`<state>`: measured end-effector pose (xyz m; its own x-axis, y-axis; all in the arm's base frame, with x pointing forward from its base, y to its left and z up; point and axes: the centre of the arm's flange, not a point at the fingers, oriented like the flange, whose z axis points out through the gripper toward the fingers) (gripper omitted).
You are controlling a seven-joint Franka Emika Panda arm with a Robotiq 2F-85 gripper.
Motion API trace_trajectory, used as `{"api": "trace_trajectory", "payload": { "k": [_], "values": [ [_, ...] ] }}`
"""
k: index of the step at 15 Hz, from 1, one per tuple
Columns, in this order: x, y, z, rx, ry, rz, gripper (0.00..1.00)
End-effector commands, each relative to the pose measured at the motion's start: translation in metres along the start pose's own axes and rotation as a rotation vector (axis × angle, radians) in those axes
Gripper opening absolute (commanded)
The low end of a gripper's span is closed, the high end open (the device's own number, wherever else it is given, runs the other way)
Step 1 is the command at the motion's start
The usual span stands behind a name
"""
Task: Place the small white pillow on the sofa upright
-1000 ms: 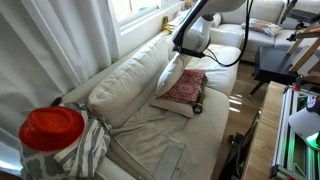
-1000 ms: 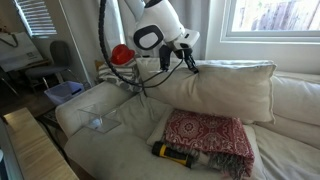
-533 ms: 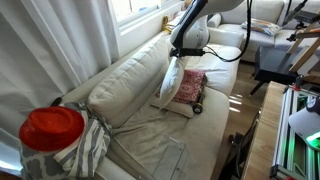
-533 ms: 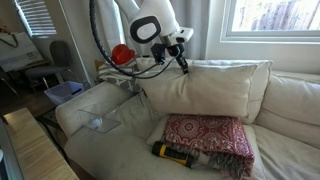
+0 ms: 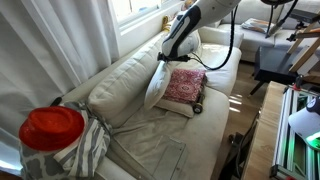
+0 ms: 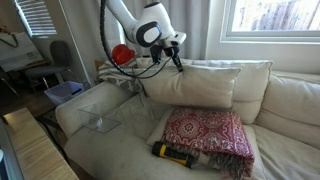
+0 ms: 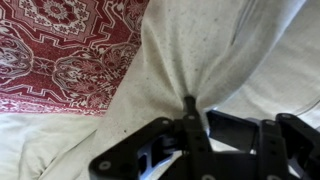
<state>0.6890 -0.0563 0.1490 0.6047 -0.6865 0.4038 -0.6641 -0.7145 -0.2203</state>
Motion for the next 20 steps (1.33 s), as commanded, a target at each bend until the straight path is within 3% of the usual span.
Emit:
{"api": "trace_trajectory", "payload": {
  "k": [1,7,13,20],
  "values": [
    [0.028,-0.009,0.0,-0.033,0.078,0.049,0.02],
    [0.036,0.018,-0.035,-0.12,0.127,-0.025,0.02],
    [0.041,0.024,-0.045,-0.186,0.024,-0.03,0.02],
    [0.034,0.011,0.017,-0.307,-0.095,0.07,0.02]
  ]
}}
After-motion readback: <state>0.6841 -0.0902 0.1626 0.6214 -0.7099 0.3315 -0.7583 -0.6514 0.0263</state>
